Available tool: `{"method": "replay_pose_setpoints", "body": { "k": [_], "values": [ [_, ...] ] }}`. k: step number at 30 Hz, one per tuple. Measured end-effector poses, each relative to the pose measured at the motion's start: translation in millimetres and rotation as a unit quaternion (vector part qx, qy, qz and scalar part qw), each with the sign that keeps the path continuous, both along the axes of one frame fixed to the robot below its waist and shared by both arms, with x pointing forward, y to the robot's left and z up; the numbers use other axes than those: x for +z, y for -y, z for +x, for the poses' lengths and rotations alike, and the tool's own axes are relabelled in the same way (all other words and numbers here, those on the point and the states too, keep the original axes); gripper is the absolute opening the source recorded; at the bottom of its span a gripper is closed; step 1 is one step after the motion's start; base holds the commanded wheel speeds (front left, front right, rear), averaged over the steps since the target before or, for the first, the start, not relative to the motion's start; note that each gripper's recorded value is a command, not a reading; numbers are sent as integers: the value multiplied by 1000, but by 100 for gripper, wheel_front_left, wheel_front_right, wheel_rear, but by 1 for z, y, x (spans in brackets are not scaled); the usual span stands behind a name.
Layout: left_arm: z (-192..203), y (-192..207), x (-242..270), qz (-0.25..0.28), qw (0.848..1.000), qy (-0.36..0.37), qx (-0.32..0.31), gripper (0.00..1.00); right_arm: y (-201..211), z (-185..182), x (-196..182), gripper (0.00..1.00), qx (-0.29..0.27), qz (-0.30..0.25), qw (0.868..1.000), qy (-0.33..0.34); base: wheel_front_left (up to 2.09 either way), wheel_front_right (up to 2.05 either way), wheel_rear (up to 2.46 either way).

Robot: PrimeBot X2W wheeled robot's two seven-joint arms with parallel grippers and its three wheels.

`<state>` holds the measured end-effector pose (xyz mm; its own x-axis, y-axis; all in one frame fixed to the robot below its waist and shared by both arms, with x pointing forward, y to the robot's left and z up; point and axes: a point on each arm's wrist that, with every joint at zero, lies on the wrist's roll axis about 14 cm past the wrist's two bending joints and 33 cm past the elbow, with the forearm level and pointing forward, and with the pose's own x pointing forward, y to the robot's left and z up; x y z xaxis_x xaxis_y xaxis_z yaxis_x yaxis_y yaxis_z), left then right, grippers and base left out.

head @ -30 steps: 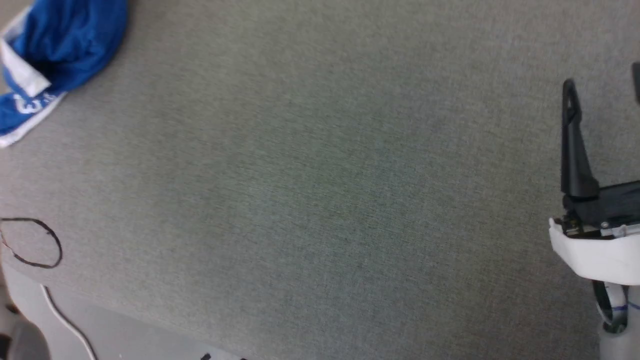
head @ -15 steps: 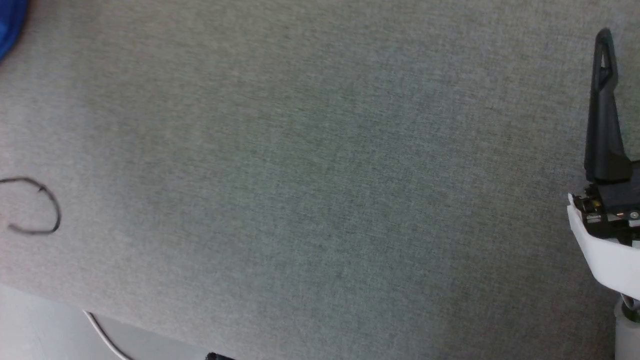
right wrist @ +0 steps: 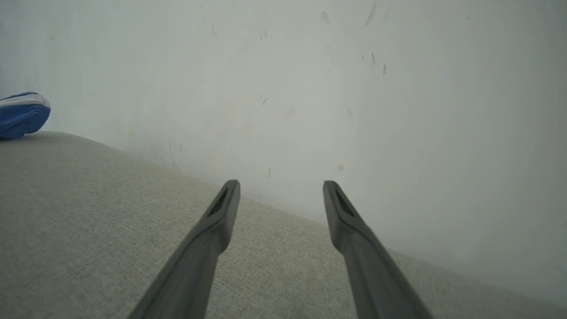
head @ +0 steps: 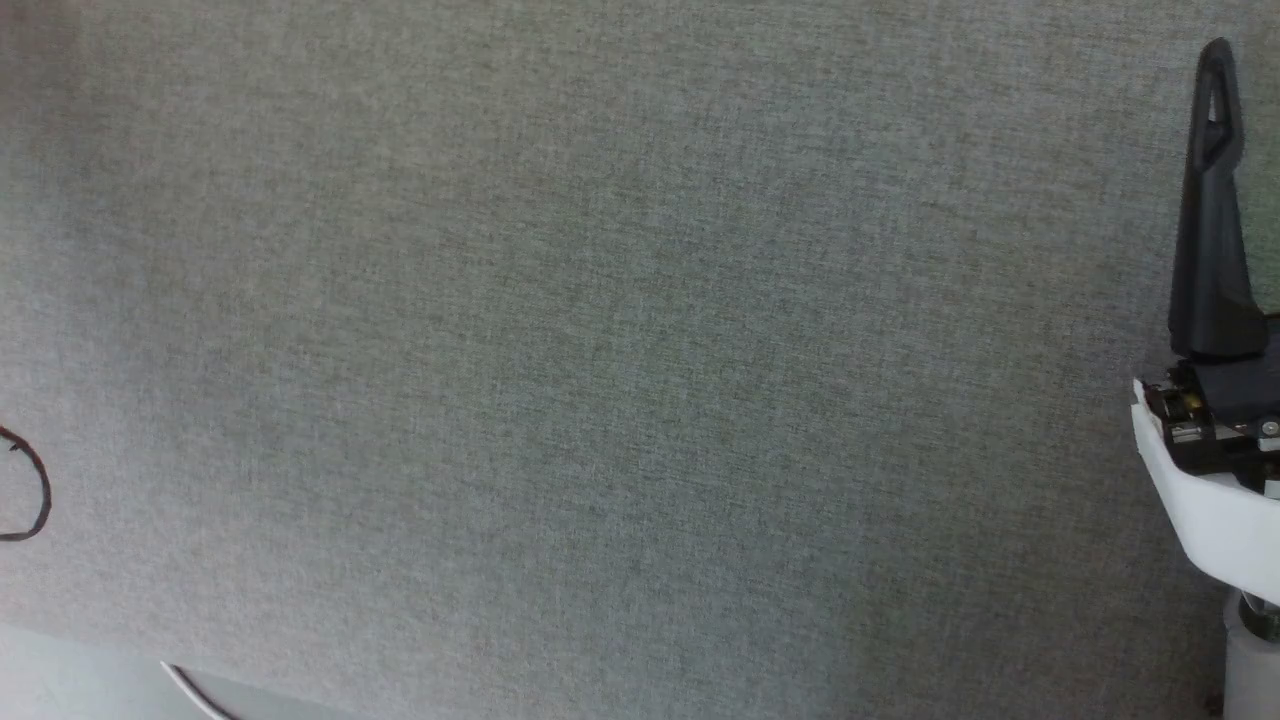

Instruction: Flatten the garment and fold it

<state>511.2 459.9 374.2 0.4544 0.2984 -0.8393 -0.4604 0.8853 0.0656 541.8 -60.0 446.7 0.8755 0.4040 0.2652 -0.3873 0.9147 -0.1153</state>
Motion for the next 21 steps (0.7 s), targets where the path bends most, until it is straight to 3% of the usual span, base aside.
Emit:
{"method": "replay_pose_setpoints", "body": {
  "k": [1, 6, 12, 21],
  "values": [
    [0, 0, 0, 2, 1000, -2, -3, 0, 0, 0, 1, 100, -1, 0, 1000, 0, 0, 0, 0],
    [4, -2, 15, 21, 999, 41, -8, 0, 2, -1, 10, 100, -8, 2, 1000, 1, 0, 0, 0],
    [14, -10, 67, 85, 991, 97, -47, 0, 5, -7, 32, 100, -20, 9, 1000, 7, 0, 0, 0],
    [48, 36, 172, 159, 949, 220, -162, 0, 13, -33, 68, 100, -33, 8, 999, 11, 0, 0, 0]
  ]
}}
